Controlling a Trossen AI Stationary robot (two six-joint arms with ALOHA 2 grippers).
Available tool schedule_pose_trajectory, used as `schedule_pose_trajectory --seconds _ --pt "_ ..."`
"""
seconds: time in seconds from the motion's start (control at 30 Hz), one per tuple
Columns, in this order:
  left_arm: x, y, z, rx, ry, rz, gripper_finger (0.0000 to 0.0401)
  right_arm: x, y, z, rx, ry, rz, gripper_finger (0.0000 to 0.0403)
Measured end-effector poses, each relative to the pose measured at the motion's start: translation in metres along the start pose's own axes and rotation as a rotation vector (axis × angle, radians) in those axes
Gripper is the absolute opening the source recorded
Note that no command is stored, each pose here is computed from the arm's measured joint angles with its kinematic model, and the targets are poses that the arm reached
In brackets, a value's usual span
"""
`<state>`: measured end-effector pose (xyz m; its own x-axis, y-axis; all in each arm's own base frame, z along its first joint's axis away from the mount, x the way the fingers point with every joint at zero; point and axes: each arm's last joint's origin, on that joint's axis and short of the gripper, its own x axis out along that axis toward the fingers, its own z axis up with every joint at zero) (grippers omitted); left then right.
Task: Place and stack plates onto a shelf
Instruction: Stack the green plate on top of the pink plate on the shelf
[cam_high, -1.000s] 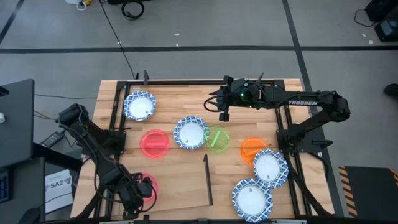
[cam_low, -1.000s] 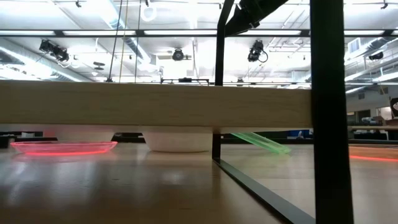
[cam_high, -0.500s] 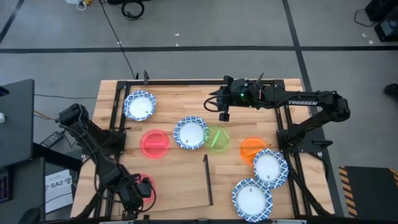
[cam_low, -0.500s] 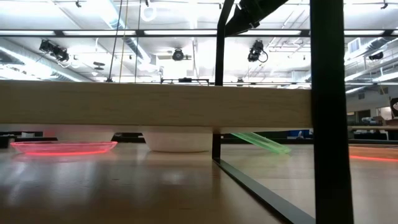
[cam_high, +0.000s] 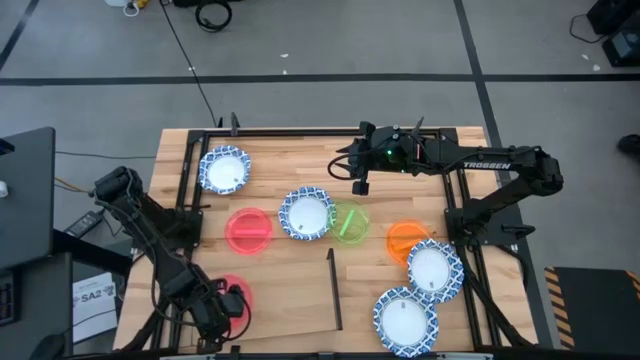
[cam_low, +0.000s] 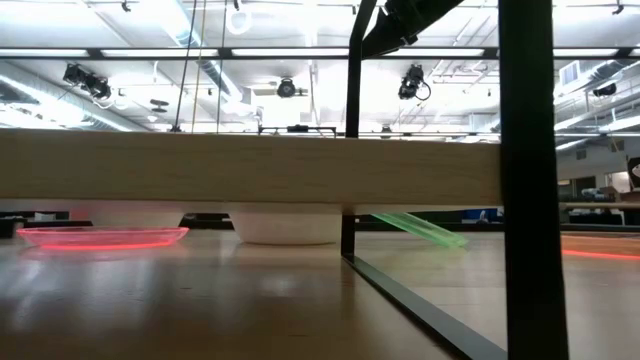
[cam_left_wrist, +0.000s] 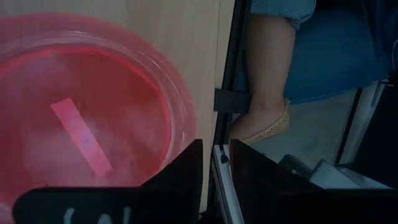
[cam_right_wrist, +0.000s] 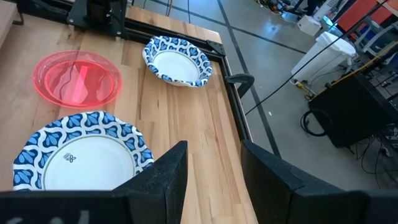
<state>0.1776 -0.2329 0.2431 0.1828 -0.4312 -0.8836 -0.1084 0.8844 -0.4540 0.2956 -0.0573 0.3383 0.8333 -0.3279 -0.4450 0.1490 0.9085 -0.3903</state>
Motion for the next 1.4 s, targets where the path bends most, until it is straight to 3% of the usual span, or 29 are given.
schedule_pose_trajectory --seconds 0.37,0.8,1.0,1.2,1.4 --pt "0.000 0.002 0.002 -0.002 -0.061 0.044 0.0116 0.000 0.000 0.000 0.000 0.000 0.000 0.0154" --pt "0.000 0.006 0.000 -0.004 -0.044 0.084 0.0184 0.000 0.000 0.000 0.000 0.000 0.000 0.0154" --pt "0.000 0.006 0.000 -0.003 -0.062 0.093 0.0187 0.000 -0.002 -0.001 0.003 0.003 -0.001 0.0154" --pt "0.000 0.007 0.001 -0.001 -0.093 0.109 0.0187 0.002 -0.011 -0.010 0.029 0.028 0.092 0.0150" --pt "-0.001 0.008 0.004 -0.004 -0.144 0.136 0.0187 0.003 -0.021 -0.026 0.163 0.141 0.127 0.0147"
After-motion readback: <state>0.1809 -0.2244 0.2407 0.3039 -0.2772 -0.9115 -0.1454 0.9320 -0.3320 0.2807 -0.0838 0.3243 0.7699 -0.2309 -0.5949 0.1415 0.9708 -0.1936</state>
